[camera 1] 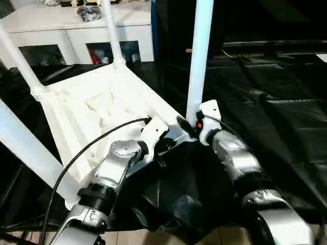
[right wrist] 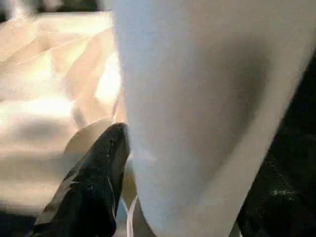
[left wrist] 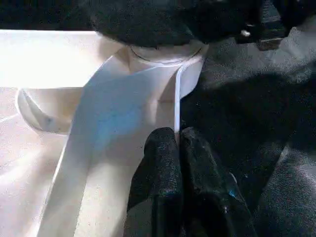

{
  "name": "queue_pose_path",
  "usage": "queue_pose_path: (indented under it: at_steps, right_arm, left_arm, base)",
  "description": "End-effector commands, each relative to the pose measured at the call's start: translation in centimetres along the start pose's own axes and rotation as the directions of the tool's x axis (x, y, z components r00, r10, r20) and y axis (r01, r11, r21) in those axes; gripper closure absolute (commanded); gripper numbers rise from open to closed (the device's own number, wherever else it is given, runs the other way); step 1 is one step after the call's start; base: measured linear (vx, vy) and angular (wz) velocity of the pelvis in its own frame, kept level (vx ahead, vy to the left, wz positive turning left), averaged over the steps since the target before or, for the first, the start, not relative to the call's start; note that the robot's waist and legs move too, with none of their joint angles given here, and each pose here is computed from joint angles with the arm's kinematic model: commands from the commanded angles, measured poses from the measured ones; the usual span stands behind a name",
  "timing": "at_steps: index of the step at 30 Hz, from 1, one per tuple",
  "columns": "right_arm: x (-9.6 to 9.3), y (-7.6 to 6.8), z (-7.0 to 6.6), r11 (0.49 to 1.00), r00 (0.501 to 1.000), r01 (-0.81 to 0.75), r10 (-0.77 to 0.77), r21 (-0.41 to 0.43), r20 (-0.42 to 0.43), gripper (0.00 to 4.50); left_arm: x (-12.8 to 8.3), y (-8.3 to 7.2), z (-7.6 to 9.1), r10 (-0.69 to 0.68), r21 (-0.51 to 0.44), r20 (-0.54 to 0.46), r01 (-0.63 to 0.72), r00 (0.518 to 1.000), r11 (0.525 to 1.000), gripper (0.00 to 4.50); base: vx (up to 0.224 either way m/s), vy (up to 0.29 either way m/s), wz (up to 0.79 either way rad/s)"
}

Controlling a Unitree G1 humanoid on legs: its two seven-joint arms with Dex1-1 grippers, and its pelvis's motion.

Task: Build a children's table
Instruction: Rotate leg to tighten

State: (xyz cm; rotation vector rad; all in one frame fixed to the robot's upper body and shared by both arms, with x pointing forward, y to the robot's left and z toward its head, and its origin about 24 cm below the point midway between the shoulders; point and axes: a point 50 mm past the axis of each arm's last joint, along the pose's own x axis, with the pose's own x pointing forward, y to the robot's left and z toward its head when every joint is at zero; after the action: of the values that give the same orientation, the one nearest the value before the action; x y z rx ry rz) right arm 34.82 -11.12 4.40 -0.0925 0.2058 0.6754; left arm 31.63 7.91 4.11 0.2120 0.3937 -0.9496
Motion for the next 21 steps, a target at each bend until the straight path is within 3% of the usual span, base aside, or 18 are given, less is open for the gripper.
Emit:
queue_pose_path:
  at_steps: [1, 2, 6, 7, 10, 13, 14, 16, 18, 21]
  right_arm:
    - [0.5, 4.6, -1.7, 0.945, 0.942, -0.328, 0.327, 0.001, -0.079, 1.6]
    - [-0.9, 3.4, -1.4, 0.932, 0.93, -0.362, 0.36, -0.01, -0.067, 1.6]
    - [-3.7, 1.6, -1.1, 0.909, 0.909, -0.415, 0.412, -0.038, -0.067, 1.6]
    - [-5.8, 0.3, -0.8, 0.896, 0.896, -0.441, 0.437, -0.041, -0.076, 1.6]
    - [-8.4, -1.6, -0.3, 0.895, 0.893, -0.445, 0.442, -0.026, -0.082, 1.6]
    - [-11.4, -3.8, 1.0, 0.911, 0.91, -0.412, 0.41, -0.02, -0.056, 1.6]
    - [-11.6, -3.9, 1.1, 0.912, 0.912, -0.409, 0.408, -0.018, -0.053, 1.6]
    - [-13.3, -5.4, 2.0, 0.933, 0.933, -0.359, 0.359, 0.021, -0.005, 1.6]
    - [-15.3, -7.2, 2.8, 0.966, 0.967, -0.253, 0.251, 0.051, 0.045, 1.6]
    - [-16.0, -8.1, 2.3, 0.987, 0.989, -0.147, 0.146, 0.068, 0.028, 1.6]
  left_arm:
    - [1.1, -1.7, 1.5, -0.086, 0.057, 0.053, 0.083, 0.995, 0.995, 4.5]
    - [1.0, -1.4, 1.4, -0.086, 0.058, 0.05, 0.083, 0.995, 0.995, 4.5]
    - [0.7, -1.1, 1.2, -0.092, 0.062, 0.044, 0.089, 0.995, 0.994, 4.5]
    - [0.4, -0.9, 1.0, -0.107, 0.075, 0.035, 0.104, 0.994, 0.992, 4.5]
    - [0.1, -0.6, 0.8, -0.128, 0.092, 0.025, 0.125, 0.991, 0.988, 4.5]
    - [-0.4, -0.1, 0.4, -0.149, 0.112, 0.004, 0.148, 0.989, 0.983, 4.5]
    - [-0.5, -0.1, 0.3, -0.15, 0.113, 0.003, 0.149, 0.989, 0.982, 4.5]
    - [-0.8, 0.1, 0.2, -0.182, 0.128, -0.004, 0.181, 0.983, 0.975, 4.5]
    - [-1.3, -0.1, 0.2, -0.288, 0.168, -0.001, 0.284, 0.958, 0.944, 4.5]
    - [-1.9, -0.6, 0.1, -0.393, 0.223, -0.031, 0.389, 0.919, 0.894, 4.5]
  base:
    - [0.0, 0.0, 0.0]
    - [0.0, 0.0, 0.0]
    - [0.0, 0.0, 0.0]
    - [0.0, 0.0, 0.0]
    - [0.0, 0.0, 0.0]
    - [0.0, 0.0, 0.0]
    - [0.0, 0.0, 0.0]
    - [0.0, 0.0, 0.0]
    - [0.0, 0.0, 0.0]
    - [0.0, 0.0, 0.0]
